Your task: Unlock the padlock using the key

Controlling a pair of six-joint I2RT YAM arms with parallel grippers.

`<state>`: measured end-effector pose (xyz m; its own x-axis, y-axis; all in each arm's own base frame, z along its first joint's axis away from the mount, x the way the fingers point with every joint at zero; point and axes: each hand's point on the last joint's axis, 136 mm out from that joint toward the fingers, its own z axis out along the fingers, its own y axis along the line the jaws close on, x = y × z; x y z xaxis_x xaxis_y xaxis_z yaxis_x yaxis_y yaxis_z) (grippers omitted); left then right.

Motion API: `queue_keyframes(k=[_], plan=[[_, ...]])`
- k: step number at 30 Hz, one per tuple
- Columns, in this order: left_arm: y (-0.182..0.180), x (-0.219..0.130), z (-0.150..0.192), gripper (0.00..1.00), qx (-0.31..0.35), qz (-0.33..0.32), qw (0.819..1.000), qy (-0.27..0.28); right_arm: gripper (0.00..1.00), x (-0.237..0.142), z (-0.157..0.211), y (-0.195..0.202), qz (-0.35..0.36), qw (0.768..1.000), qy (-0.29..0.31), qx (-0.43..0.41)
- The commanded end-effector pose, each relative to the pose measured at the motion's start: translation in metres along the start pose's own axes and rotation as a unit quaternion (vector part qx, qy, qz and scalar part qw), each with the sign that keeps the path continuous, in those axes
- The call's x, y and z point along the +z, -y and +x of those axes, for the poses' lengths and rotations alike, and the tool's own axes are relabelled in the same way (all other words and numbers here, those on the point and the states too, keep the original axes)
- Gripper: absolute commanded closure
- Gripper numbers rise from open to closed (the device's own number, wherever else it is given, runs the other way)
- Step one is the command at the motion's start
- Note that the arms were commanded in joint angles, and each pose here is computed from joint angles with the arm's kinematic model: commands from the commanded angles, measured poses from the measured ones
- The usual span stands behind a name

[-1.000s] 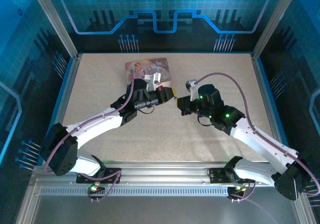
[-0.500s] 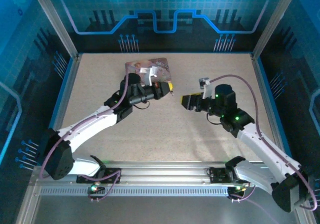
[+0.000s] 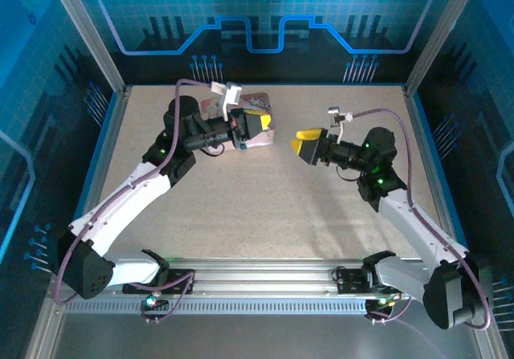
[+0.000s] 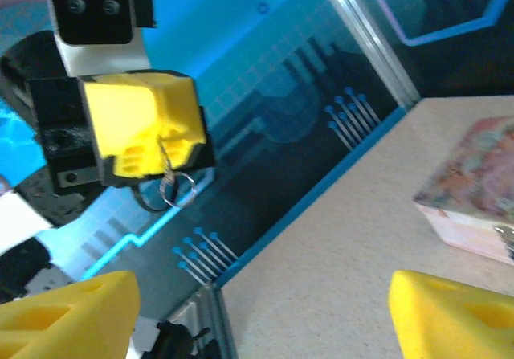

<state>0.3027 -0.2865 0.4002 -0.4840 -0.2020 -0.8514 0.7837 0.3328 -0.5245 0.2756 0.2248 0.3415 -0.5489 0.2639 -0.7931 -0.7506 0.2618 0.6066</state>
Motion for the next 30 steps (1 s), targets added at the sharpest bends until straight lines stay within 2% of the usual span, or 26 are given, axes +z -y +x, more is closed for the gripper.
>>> queue_keyframes(k=[1,5,19,30], plan=[[0.025,-0.007,-0.008,1.0,0.033,0.039,0.999,-0.011,0.2,0.012,-0.014,-0.045,-0.075,0.996,-0.01,-0.053],[0.028,-0.005,-0.009,1.0,0.033,0.048,0.998,-0.015,0.28,0.028,-0.016,-0.062,-0.099,0.993,-0.025,-0.066],[0.022,-0.001,-0.004,1.0,0.022,0.05,0.998,-0.015,0.52,0.049,-0.012,-0.06,-0.097,0.993,-0.048,-0.049],[0.019,-0.001,-0.002,1.0,0.02,0.046,0.999,-0.016,0.78,0.055,-0.011,-0.058,-0.095,0.993,-0.052,-0.041]])
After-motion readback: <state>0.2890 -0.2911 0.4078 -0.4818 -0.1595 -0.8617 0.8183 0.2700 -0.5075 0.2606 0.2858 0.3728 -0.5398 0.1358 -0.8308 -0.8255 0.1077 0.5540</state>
